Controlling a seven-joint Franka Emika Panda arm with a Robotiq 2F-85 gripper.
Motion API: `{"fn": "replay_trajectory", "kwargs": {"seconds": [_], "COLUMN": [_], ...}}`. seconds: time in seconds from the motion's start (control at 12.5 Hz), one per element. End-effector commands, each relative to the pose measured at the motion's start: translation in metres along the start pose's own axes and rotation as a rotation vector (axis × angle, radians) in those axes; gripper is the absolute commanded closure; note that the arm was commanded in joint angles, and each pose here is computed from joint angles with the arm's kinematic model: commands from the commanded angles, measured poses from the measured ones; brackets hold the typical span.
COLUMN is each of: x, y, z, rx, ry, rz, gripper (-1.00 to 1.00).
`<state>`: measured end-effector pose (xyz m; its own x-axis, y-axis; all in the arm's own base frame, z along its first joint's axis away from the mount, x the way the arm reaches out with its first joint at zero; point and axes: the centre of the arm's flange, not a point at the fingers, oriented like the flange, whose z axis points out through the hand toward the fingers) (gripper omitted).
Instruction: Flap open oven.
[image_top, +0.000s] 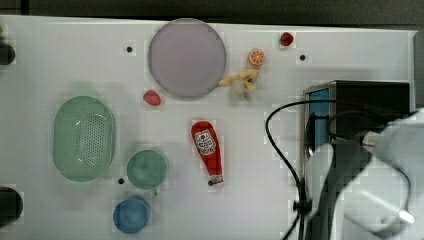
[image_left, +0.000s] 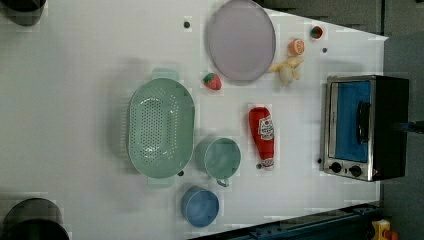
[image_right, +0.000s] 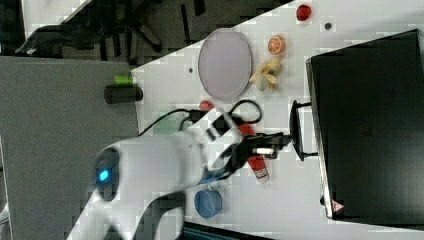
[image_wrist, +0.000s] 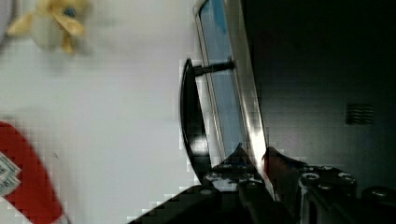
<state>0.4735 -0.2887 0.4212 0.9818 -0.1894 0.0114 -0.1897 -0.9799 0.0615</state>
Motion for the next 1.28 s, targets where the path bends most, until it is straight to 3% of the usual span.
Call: {"fn": "replay_trajectory", "kwargs": {"seconds": [0.08,0.72,1.12,1.28], "x": [0.005,-0.002,-0.003,0.002], "y": [-0.008,-0.028,-0.034,-0.050], "z": [0.038,0.094,0.106,0.106], "rx": [-0.021,-0.045,-0.059,-0.106], "ry": [-0.005,0.027,0.025,0.009], "rz": [-0.100,-0.128,-0.110,-0.164], "gripper": [0.65,0.65,0.65,0.65]}}
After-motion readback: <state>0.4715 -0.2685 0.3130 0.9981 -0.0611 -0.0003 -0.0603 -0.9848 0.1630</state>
